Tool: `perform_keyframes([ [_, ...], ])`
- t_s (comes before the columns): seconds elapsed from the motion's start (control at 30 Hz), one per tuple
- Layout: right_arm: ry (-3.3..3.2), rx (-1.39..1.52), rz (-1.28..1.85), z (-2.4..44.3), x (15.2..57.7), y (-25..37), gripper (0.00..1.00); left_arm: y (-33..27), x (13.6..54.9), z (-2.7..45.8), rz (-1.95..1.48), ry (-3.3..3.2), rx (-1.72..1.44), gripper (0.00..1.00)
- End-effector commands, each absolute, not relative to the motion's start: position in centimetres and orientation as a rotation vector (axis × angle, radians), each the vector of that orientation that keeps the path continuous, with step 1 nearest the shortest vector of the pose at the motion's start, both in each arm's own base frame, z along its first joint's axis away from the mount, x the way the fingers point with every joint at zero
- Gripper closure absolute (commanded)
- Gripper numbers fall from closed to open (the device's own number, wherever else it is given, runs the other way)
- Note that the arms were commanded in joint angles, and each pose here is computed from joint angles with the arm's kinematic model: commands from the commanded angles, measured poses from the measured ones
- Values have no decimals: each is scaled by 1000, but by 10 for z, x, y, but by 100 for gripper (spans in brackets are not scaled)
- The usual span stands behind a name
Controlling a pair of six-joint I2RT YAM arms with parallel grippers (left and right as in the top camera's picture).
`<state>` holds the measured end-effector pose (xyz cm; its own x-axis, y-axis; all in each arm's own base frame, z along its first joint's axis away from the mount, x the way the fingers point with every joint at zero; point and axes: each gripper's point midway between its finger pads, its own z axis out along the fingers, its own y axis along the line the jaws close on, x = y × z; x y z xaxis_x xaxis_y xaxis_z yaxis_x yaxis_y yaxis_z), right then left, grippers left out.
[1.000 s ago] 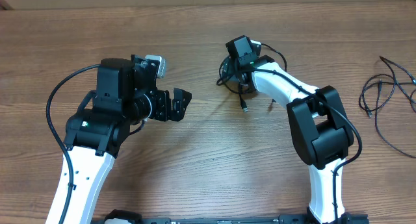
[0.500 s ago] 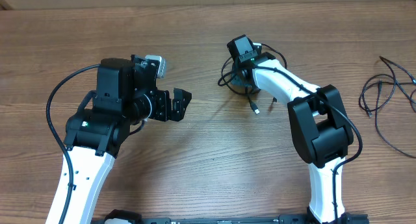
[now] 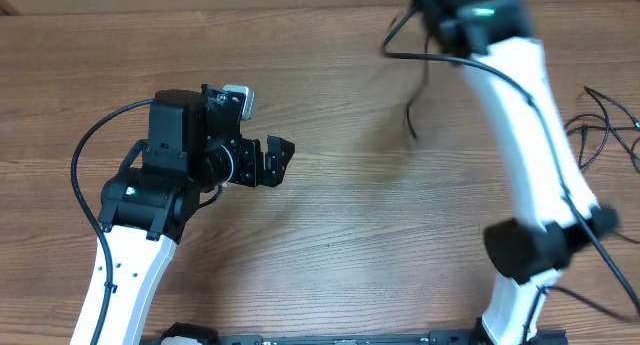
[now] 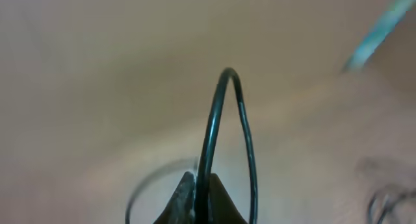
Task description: Untangle cables
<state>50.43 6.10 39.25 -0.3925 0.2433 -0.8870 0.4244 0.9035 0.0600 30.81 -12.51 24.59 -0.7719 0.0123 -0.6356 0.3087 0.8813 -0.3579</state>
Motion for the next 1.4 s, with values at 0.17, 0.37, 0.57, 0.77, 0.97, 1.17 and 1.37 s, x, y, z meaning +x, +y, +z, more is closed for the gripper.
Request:
perform_keyframes([
  [0.17, 1252, 882, -307, 610, 386, -133, 96, -126, 309, 251, -591, 2380, 233, 0],
  [0.37, 1118, 985, -413, 627, 346, -195, 96, -126, 309, 251, -591, 2380, 233, 0],
  [0.57, 1009, 1033, -465, 641, 322, -226, 96, -126, 309, 251, -591, 2380, 233, 0],
  [0.77, 970, 1071, -521, 641, 305, -248, 96, -126, 309, 251, -591, 2380, 233, 0],
  [0.97, 1166, 1171, -591, 582, 307, -279, 96, -126, 309, 251, -591, 2380, 233, 0],
  [1.17, 1591, 1277, -651, 445, 344, -297, 96, -126, 309, 251, -591, 2380, 233, 0],
  [1.37, 1918, 1333, -723, 331, 347, -295, 42, -126, 309, 251, -591, 2380, 233, 0],
])
